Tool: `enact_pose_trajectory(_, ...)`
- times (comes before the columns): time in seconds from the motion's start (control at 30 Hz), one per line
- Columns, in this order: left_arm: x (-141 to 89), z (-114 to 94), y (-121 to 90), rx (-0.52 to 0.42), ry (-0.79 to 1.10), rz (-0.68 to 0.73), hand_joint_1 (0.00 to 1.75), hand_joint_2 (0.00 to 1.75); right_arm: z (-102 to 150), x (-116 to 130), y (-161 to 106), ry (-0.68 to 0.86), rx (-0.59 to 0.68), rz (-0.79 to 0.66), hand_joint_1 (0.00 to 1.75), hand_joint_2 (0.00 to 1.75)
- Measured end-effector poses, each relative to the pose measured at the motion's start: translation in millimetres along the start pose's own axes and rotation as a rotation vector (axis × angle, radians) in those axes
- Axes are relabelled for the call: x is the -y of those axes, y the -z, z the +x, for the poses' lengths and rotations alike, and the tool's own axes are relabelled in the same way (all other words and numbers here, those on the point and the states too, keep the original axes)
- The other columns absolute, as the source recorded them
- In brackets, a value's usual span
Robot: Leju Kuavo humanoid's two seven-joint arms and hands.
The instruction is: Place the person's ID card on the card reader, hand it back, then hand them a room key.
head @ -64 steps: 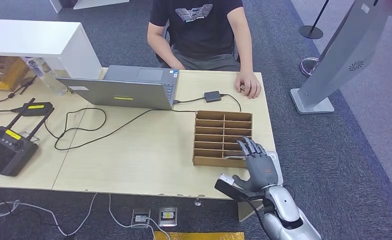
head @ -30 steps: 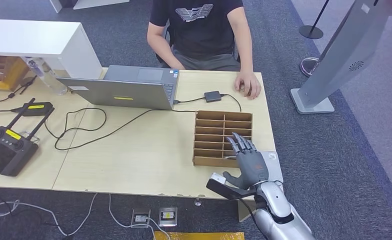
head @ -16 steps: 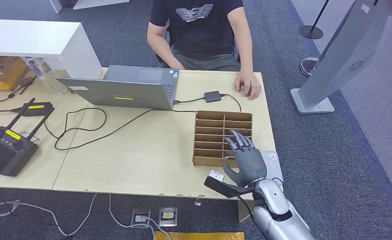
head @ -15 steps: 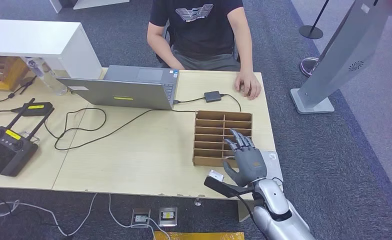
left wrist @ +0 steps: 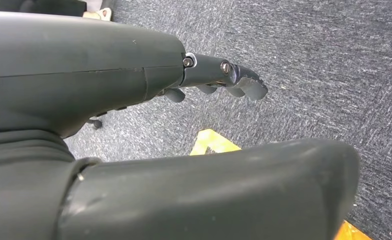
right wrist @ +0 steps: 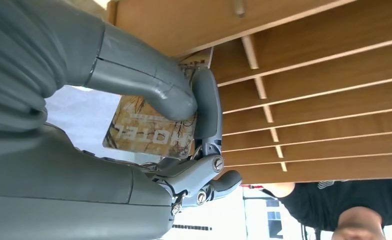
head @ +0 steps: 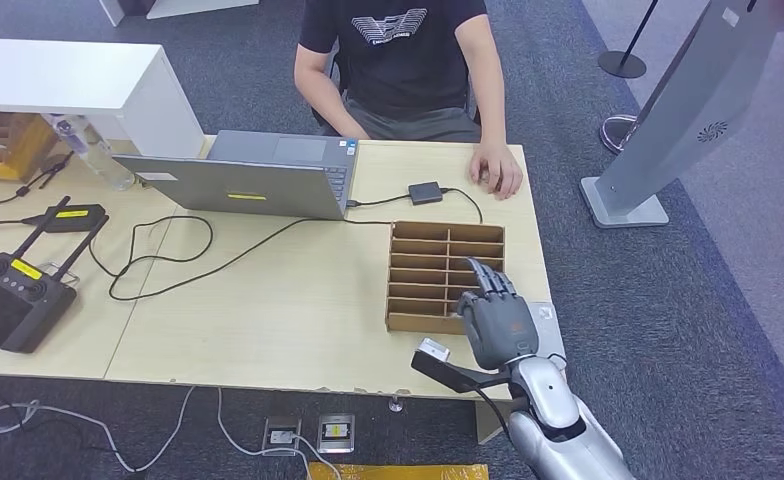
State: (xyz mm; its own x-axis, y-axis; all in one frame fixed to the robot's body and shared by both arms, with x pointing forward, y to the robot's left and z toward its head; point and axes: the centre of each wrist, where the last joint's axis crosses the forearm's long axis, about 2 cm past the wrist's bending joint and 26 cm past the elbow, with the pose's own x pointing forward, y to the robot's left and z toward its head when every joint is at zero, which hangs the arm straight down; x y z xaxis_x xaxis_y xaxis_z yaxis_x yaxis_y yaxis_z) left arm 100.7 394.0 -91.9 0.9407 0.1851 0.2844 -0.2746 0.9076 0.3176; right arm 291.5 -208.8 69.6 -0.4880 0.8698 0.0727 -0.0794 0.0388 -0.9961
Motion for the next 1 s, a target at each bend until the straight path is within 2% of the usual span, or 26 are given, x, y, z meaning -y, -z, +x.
enact_pose_trajectory(0.07, -0.5, 0.1, 0.1, -0.002, 0.000, 0.001, 0.00, 0.00, -1.9, -0.7, -1.0, -0.004, -0.001, 0.004, 0.45, 1.75)
enact_pose_trajectory(0.1, -0.8, 0.1, 0.2, -0.003, 0.000, 0.001, 0.00, 0.00, -2.6, -1.1, -1.3, -0.004, 0.000, 0.006, 0.07, 1.75)
enact_pose_trajectory(0.13, -0.9, 0.2, 0.2, -0.003, 0.000, 0.001, 0.00, 0.00, -2.9, -1.4, -1.5, -0.003, 0.003, 0.007, 0.00, 1.75)
enact_pose_trajectory(1.0, 0.0, -0.3, -0.1, -0.011, -0.013, 0.014, 0.00, 0.00, -5.9, 0.5, 0.8, -0.006, 0.022, -0.015, 0.00, 1.75)
